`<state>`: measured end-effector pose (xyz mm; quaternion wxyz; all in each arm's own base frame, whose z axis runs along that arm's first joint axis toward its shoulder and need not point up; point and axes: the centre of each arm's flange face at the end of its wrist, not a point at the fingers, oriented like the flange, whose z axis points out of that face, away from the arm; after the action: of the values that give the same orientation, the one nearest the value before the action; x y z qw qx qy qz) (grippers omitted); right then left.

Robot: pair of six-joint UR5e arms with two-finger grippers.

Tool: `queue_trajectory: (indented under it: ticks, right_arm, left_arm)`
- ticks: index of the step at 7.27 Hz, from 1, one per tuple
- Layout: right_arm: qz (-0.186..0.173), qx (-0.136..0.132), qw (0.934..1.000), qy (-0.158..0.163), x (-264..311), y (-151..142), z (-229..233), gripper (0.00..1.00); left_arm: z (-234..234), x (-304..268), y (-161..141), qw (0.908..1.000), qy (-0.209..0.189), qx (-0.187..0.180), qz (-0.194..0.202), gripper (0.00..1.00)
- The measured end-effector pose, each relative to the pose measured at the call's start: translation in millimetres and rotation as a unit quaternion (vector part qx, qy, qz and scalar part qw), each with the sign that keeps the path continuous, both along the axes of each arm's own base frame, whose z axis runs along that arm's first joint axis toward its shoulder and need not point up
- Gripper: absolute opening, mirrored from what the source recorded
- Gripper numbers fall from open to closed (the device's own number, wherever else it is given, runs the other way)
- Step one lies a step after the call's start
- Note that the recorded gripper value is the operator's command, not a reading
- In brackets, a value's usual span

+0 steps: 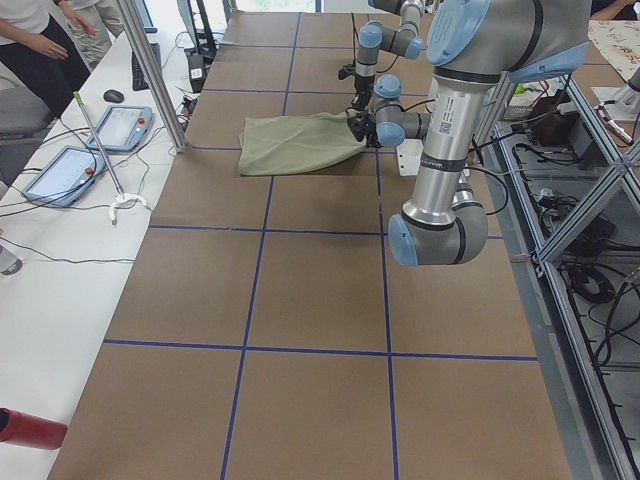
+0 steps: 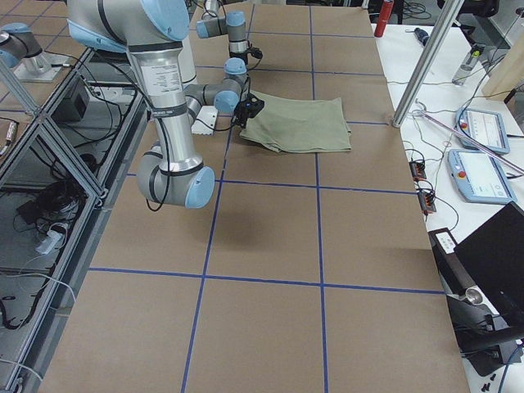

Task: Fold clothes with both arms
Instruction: 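Lift the near end with both grippers and fold it toward the far end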

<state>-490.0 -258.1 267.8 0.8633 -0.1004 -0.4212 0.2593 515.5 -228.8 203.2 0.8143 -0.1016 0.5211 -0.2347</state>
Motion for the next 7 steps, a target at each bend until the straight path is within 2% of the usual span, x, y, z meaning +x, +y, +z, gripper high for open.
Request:
queue_trajectory:
  ticks: [2,3,4,5,7]
  right_arm:
    - [-0.032,-0.002,0.9992,-0.025,27,33,-12,0.00]
    - [-0.040,-0.004,0.9986,-0.034,31,39,-19,0.00]
    - [-0.036,-0.003,0.9985,-0.043,31,33,-27,0.00]
    - [-0.020,0.000,0.9986,-0.048,30,15,-35,0.00]
    - [0.028,0.010,0.9983,-0.051,30,-39,-48,0.00]
  left_arm:
    - [-21,-15,35,0.9997,0.000,-0.012,0.023,0.00]
    - [-28,-26,42,0.9995,-0.003,-0.016,0.028,0.00]
    - [-31,-33,41,0.9994,-0.012,-0.017,0.027,0.00]
    - [-31,-39,29,0.9996,-0.020,-0.014,0.016,0.00]
    - [-30,-55,-26,0.9990,-0.029,-0.006,-0.032,0.00]
